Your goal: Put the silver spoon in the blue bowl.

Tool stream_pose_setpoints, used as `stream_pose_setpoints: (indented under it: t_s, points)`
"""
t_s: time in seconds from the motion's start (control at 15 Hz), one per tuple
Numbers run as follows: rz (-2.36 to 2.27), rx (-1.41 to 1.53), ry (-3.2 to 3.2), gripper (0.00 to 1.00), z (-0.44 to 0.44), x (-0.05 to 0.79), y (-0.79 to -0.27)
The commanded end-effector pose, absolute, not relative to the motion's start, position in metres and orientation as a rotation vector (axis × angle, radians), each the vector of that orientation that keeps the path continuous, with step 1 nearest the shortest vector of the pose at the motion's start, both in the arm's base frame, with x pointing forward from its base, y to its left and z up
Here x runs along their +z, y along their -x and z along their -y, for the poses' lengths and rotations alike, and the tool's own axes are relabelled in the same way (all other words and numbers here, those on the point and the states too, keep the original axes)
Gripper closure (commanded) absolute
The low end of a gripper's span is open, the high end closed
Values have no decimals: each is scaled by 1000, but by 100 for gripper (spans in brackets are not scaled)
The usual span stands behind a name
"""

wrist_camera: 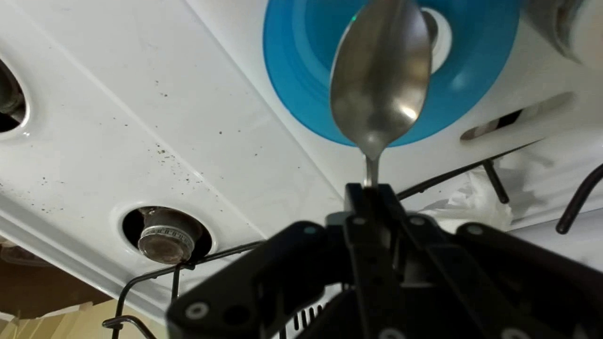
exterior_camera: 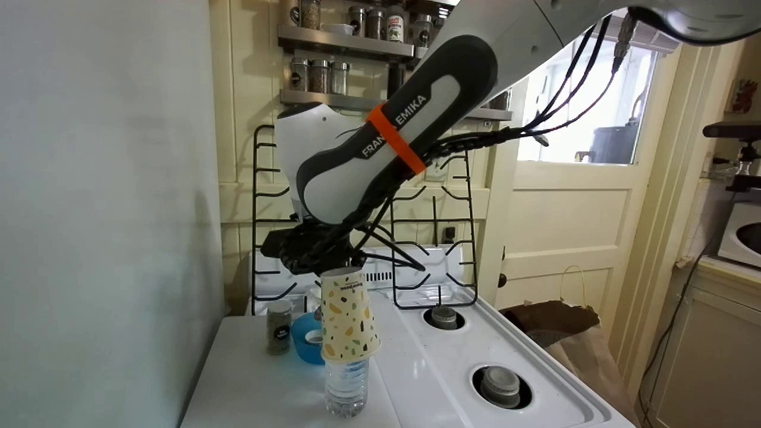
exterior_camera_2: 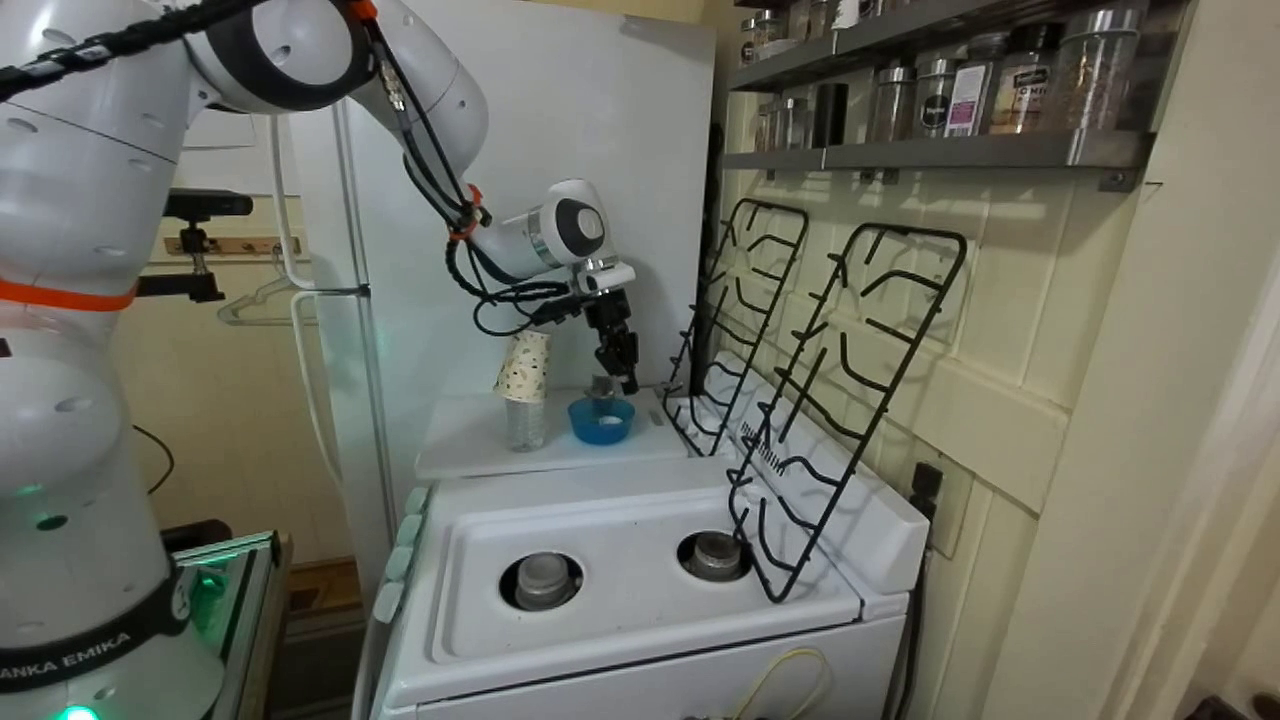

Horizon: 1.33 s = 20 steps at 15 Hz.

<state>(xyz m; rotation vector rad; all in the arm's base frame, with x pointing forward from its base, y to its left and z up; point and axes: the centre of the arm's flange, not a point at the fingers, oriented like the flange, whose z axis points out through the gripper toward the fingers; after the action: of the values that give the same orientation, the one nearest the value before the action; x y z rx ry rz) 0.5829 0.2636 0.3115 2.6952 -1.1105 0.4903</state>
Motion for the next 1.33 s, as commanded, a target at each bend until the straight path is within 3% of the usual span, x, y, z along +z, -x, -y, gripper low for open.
stream_pose_setpoints:
  t_s: [0.0,1.27]
  points:
    - [1095,511,-2672,98,-273,326,-575]
    - [1111,605,-2533,98,-298,306,-592]
